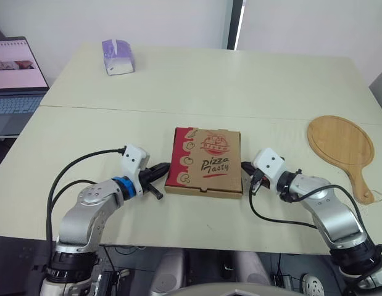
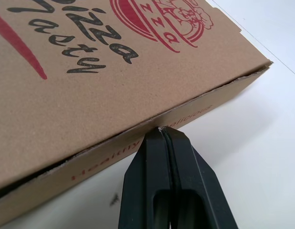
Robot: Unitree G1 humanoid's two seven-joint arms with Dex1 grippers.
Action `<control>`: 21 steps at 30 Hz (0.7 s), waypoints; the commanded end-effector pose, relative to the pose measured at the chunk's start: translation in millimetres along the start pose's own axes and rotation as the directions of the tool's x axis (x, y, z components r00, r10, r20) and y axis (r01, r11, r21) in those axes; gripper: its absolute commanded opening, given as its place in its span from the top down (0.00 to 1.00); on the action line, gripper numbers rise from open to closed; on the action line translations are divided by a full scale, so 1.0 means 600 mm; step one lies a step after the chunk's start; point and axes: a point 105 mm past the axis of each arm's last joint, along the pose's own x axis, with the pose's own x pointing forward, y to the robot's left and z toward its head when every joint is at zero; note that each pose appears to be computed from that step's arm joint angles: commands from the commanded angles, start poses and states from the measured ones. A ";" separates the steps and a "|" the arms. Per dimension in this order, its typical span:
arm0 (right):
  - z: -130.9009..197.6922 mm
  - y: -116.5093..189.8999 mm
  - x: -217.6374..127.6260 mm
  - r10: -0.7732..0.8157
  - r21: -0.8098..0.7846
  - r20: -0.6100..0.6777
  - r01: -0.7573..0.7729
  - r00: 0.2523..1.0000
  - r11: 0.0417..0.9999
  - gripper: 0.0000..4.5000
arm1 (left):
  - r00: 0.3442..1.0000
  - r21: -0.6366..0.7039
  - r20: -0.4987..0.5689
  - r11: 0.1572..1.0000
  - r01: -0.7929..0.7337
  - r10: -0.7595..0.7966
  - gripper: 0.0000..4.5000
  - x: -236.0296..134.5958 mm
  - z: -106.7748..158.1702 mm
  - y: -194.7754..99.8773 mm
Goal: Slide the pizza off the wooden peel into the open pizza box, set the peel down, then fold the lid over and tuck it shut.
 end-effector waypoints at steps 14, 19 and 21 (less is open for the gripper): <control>0.015 -0.012 -0.022 0.007 -0.045 0.027 -0.005 1.000 0.999 0.99 | 1.000 0.037 0.024 0.999 -0.012 0.011 1.00 -0.020 0.019 0.014; -0.007 -0.050 -0.060 -0.059 -0.067 -0.007 0.059 0.998 0.996 0.99 | 0.988 0.083 -0.041 0.986 -0.145 0.148 1.00 -0.079 0.007 0.060; -0.018 -0.067 -0.091 -0.092 -0.026 0.001 0.092 0.996 0.995 0.99 | 0.970 0.104 -0.074 0.969 -0.223 0.232 1.00 -0.110 -0.002 0.092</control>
